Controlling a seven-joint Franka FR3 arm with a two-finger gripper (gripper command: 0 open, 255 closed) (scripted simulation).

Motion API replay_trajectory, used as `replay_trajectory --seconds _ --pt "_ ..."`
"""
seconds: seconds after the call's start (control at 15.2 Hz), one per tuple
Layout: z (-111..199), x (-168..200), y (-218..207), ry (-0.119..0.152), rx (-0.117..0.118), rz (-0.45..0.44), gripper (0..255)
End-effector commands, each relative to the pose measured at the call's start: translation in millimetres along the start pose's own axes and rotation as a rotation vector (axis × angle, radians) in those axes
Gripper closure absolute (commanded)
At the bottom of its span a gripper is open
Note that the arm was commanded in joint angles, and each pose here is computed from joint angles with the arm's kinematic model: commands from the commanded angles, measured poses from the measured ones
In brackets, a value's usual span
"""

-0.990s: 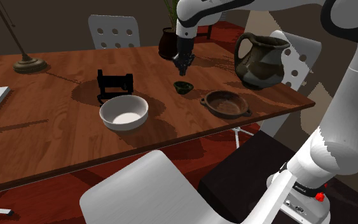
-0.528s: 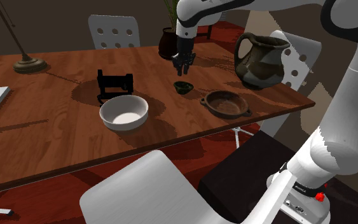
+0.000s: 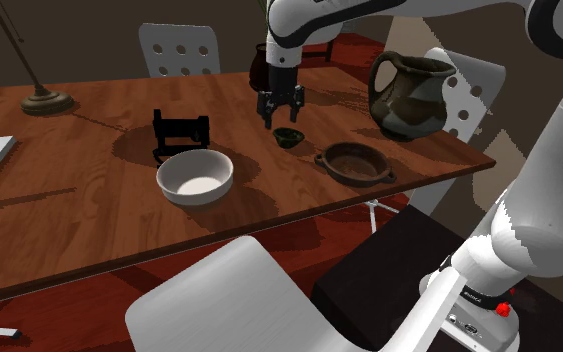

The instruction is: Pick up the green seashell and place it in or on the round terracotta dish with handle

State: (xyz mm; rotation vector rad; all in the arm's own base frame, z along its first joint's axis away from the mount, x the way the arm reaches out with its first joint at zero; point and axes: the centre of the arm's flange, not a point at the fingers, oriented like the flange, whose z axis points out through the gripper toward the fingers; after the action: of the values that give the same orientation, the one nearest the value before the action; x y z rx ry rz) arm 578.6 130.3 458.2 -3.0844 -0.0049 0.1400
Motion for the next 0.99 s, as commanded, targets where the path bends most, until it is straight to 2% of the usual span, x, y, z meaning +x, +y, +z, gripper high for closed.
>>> replay_trajectory --seconds 0.0,0.33,0.79,0.86,0.92 --pt "10 -1 -2 -0.002 0.000 0.004 0" --pt "34 -1 -2 -0.002 0.000 0.004 0" --pt "34 -1 -2 -0.003 0.000 0.004 0" --pt "34 -1 -2 -0.003 0.000 0.004 255" --pt "34 -1 -2 -0.003 0.000 0.004 255"
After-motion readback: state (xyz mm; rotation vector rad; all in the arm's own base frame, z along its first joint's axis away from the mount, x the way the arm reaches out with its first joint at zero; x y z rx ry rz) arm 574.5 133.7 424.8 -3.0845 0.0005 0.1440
